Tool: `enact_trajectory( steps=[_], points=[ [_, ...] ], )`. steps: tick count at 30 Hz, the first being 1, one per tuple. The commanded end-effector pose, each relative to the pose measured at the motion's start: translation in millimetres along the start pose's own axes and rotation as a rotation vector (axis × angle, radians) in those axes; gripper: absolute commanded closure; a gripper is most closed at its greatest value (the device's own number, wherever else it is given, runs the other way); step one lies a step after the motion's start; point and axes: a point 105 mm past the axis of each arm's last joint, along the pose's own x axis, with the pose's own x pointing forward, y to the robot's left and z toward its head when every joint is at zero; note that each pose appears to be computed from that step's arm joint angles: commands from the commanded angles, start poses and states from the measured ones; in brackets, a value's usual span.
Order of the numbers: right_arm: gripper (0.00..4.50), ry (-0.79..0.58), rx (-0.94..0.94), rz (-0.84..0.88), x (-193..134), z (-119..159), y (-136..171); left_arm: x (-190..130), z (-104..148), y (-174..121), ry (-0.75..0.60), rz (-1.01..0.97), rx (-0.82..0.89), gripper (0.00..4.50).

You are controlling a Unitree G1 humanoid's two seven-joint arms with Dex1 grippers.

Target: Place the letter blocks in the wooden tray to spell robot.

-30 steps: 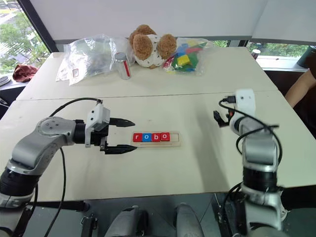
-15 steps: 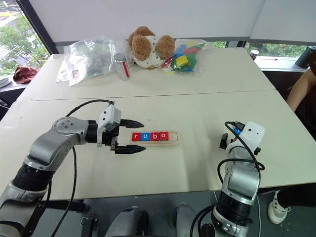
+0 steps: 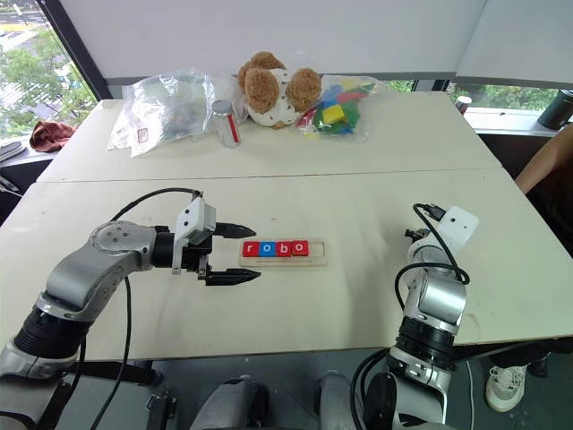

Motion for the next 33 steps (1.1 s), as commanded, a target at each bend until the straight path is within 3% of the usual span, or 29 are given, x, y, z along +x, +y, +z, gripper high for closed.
enact_trajectory(
  steps=[1, 6, 9, 12, 18, 24, 25, 30, 33],
  points=[
    [3.30, 0.021, -0.025, -0.019, 0, -6, -6, -6, 10, 2, -0.014, 0.019, 0.038, 0.00],
    [3.30, -0.082, -0.094, 0.241, -24, 22, 50, -8, 11, 7, -0.007, 0.023, 0.046, 0.00],
    [3.30, -0.042, -0.222, 0.439, -45, 4, 89, -7, 11, 10, -0.006, 0.020, 0.050, 0.00],
    [3.30, 0.035, -0.226, 0.472, -50, -18, 96, -5, 9, 10, 0.006, 0.014, 0.059, 0.00],
    [3.30, 0.090, -0.198, 0.439, -52, -31, 93, -9, 8, 10, 0.012, 0.019, 0.057, 0.00],
    [0.31, 0.085, -0.202, 0.482, -60, -31, 100, -10, 8, 11, 0.014, 0.022, 0.056, 0.00],
    [0.02, 0.064, -0.205, 0.490, -61, -26, 100, -10, 8, 12, 0.014, 0.022, 0.056, 0.00],
    [0.02, -0.168, -0.362, 0.546, -60, 31, 88, -15, 6, 15, 0.029, 0.027, 0.064, 0.00],
    [0.02, -0.261, -0.468, 0.798, -71, 58, 97, -18, 6, 17, 0.037, 0.025, 0.069, 0.00]
  ],
)
